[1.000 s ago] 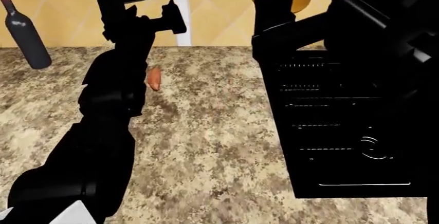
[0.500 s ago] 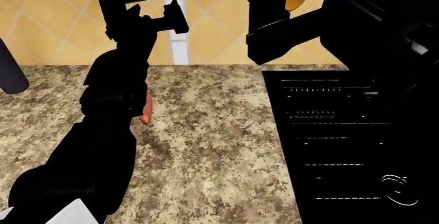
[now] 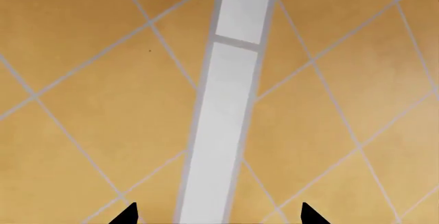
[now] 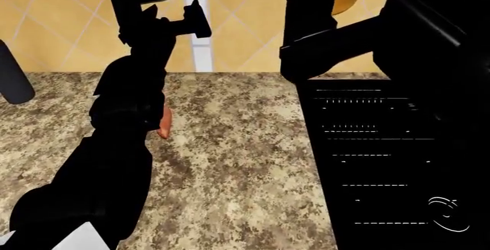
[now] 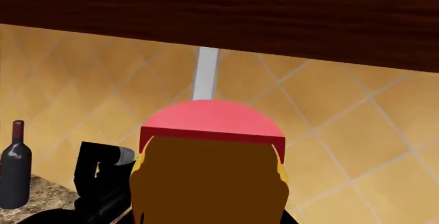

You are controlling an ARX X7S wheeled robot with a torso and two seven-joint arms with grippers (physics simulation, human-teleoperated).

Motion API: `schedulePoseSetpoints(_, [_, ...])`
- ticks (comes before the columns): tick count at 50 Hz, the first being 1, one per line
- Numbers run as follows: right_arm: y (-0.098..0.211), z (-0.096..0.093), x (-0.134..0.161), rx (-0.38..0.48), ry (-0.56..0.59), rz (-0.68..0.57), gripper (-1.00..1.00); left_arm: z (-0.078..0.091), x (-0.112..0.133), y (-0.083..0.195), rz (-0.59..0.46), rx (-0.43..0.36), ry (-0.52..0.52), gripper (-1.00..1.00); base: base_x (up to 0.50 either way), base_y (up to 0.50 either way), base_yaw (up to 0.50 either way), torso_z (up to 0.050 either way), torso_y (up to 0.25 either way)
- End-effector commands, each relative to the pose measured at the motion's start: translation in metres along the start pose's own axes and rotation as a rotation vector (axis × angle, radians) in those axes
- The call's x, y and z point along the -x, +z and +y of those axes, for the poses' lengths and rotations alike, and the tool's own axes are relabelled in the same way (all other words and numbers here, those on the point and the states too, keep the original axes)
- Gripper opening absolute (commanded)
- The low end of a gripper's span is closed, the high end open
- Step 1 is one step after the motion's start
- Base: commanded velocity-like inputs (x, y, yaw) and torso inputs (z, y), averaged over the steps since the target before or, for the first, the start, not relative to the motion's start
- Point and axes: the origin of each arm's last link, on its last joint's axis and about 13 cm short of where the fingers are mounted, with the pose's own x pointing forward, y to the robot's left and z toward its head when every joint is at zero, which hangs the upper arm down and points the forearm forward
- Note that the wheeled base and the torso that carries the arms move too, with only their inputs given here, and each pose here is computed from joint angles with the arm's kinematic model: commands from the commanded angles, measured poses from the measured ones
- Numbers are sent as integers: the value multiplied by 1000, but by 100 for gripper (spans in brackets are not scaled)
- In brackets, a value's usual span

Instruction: Pick the jam and peanut butter from the counter and place them in the cabinets closest to them.

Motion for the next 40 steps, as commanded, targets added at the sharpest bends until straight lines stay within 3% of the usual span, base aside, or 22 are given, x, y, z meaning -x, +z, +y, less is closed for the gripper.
schedulePoseSetpoints(1, [9, 14, 33, 23, -43, -59, -100, 0, 0, 0, 3, -4, 0, 100, 0, 0, 0, 0, 0])
schedulePoseSetpoints(13, [19, 22, 59, -14, -87, -170, -100, -1, 0, -1, 5, -12, 4, 100, 0, 0, 0, 0, 0])
schedulePoseSetpoints(30, [46, 32, 94, 103, -262, -278, -100, 0, 0, 0, 4, -21, 13, 100, 0, 0, 0, 0, 1])
schedulePoseSetpoints(40, [55, 27, 103, 92, -321, -323, -100, -1, 0, -1, 5, -23, 14, 100, 0, 0, 0, 0, 0])
